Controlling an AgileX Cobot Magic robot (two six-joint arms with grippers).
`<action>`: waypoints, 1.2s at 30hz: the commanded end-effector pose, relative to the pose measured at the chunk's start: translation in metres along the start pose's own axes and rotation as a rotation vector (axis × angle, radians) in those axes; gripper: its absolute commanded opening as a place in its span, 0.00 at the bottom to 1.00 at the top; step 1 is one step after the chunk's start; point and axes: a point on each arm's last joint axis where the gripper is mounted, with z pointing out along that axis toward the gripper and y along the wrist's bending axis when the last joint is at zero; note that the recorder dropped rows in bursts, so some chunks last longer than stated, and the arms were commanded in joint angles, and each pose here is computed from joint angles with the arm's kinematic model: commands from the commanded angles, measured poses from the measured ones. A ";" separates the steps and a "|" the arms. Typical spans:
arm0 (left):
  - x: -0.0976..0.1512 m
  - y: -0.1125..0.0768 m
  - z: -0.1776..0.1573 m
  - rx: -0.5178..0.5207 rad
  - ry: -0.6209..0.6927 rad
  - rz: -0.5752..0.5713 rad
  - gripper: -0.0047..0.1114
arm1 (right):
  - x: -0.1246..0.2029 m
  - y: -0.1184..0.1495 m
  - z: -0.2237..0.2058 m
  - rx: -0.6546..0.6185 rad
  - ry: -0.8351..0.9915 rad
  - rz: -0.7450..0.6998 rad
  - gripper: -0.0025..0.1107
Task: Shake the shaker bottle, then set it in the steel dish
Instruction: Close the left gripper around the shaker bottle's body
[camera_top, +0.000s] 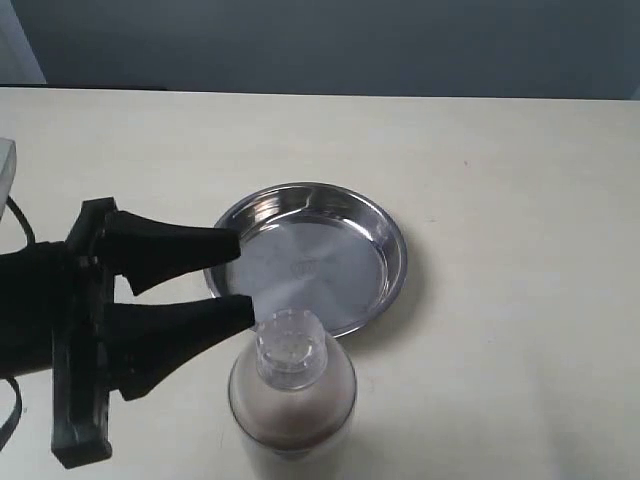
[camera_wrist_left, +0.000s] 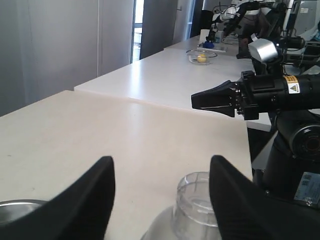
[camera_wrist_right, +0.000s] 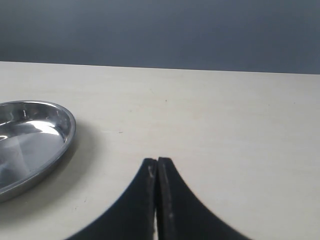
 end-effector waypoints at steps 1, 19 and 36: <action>-0.003 -0.002 0.003 0.018 -0.022 0.007 0.52 | -0.001 0.000 0.000 -0.003 -0.016 -0.002 0.02; -0.003 -0.020 0.013 0.151 -0.004 0.034 0.95 | -0.001 0.000 0.000 -0.003 -0.016 -0.002 0.02; 0.027 0.002 0.042 0.203 0.106 0.068 0.95 | -0.001 0.000 0.000 -0.003 -0.016 -0.002 0.02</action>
